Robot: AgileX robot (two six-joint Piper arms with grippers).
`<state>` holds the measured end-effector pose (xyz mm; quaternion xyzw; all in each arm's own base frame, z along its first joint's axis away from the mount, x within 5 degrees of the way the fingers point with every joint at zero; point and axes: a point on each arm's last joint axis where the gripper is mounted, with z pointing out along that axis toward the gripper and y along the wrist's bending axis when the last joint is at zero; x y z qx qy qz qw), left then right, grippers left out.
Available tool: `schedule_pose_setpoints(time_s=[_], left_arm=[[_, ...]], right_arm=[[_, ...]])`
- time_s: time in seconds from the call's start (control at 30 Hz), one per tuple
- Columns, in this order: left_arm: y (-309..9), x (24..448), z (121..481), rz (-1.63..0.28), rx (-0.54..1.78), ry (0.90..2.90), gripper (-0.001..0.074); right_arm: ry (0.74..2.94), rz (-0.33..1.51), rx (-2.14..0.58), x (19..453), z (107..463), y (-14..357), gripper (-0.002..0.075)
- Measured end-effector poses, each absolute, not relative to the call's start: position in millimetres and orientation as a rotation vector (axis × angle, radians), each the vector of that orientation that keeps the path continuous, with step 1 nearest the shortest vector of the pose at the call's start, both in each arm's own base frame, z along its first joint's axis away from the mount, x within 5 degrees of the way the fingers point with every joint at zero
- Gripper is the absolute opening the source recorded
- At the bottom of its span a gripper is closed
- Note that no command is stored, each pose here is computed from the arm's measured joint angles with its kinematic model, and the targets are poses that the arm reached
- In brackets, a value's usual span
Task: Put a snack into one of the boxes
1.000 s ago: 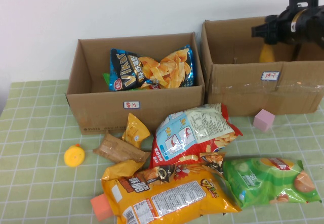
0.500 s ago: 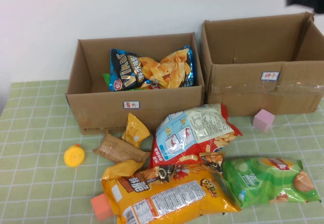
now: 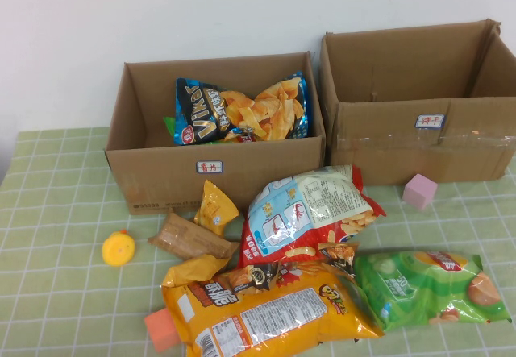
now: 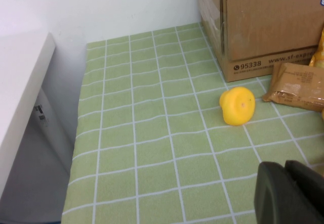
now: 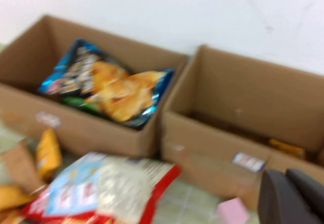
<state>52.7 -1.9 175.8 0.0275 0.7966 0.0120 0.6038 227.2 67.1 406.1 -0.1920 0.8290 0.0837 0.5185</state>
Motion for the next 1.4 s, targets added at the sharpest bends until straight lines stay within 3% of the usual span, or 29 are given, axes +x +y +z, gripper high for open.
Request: schedule_pose_setpoints(time_s=[0.27, 0.47, 0.67, 1.0, 1.4], left_arm=[[-2, 53, 176, 0.029, 0.065, 1.844, -0.0002], [-2, 53, 176, 0.029, 0.065, 1.844, -0.0002], [-2, 53, 176, 0.029, 0.065, 1.844, -0.0002], [-2, 53, 176, 0.029, 0.065, 1.844, -0.0002], [-2, 53, 176, 0.029, 0.065, 1.844, -0.0002]], right_arm=[[1.929, 0.249, -0.605, 143, 372, 56, -0.0001], [1.996, 0.274, -0.771, 73, 341, 46, -0.0001], [2.063, 0.313, -0.765, 30, 318, 37, -0.0002], [1.961, 0.392, -0.599, 18, 281, 35, -0.0002], [1.603, 0.044, -0.341, 54, 234, 14, -0.0002]])
